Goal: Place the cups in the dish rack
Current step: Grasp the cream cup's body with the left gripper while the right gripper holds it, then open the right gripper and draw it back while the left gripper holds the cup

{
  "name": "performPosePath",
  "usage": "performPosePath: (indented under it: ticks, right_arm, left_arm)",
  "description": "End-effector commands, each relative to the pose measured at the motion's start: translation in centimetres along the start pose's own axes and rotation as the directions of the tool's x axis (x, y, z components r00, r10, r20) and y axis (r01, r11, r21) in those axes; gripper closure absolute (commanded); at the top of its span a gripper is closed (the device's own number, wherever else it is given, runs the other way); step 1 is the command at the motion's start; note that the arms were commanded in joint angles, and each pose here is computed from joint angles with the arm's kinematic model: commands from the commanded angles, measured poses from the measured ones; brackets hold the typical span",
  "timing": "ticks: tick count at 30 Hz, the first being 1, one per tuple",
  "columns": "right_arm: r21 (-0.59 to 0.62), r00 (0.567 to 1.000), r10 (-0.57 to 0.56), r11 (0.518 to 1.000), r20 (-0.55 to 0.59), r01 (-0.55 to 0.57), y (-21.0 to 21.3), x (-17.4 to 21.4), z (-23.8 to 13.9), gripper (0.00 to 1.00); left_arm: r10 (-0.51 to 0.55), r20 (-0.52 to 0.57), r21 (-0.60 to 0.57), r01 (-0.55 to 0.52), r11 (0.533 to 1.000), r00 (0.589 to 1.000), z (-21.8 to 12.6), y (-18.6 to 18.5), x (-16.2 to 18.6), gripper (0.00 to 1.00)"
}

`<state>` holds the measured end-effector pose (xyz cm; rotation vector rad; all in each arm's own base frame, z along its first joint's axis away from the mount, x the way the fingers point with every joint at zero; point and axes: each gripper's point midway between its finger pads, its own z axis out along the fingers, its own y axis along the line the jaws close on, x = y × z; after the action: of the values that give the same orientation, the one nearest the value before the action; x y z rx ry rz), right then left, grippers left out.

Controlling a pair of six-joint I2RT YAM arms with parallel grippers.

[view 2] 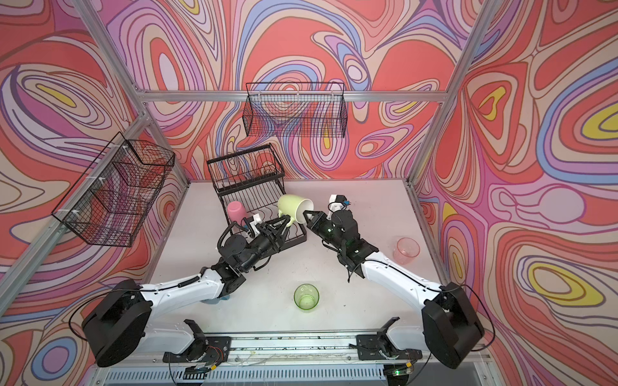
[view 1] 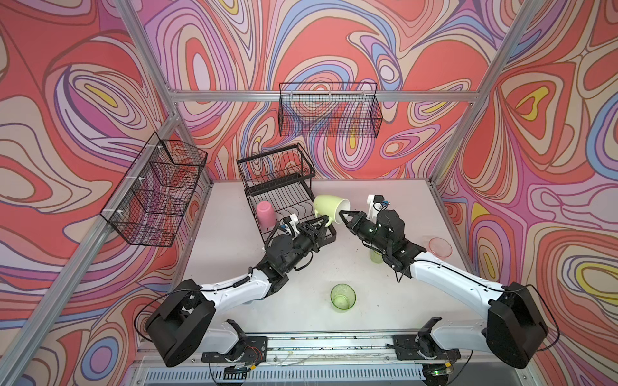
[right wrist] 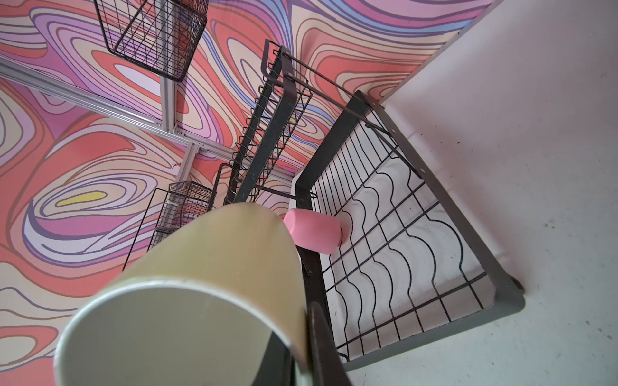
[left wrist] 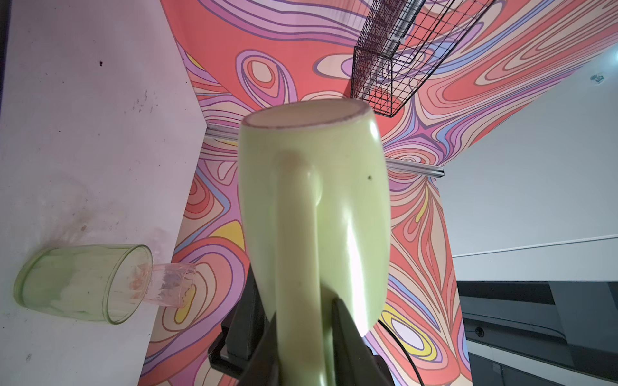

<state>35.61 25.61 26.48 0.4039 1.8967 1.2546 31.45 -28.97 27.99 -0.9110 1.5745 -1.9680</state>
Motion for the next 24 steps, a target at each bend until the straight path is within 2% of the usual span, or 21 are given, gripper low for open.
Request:
performPosePath:
  ticks: [1, 15, 24]
  right_arm:
    - [-0.156, 0.999, -0.041, 0.987, 0.033, 0.046, 4.6, -1.2, -1.2, 1.00]
    - [-0.183, 0.998, -0.067, 0.981, 0.012, 0.068, 5.4, -0.9, -1.6, 1.00]
    - [-0.192, 0.997, -0.075, 0.979, 0.001, 0.074, 5.6, -0.7, -1.7, 1.00]
  left_arm:
    - [0.011, -0.033, 0.019, -0.010, 1.000, 0.999, 0.4, -0.4, 0.7, 0.75]
    - [0.034, -0.141, 0.006, -0.034, 0.999, 0.989, 0.9, -1.4, 1.6, 0.70]
    - [0.046, -0.150, -0.005, -0.047, 0.999, 0.988, 1.0, -1.2, 1.2, 0.75]
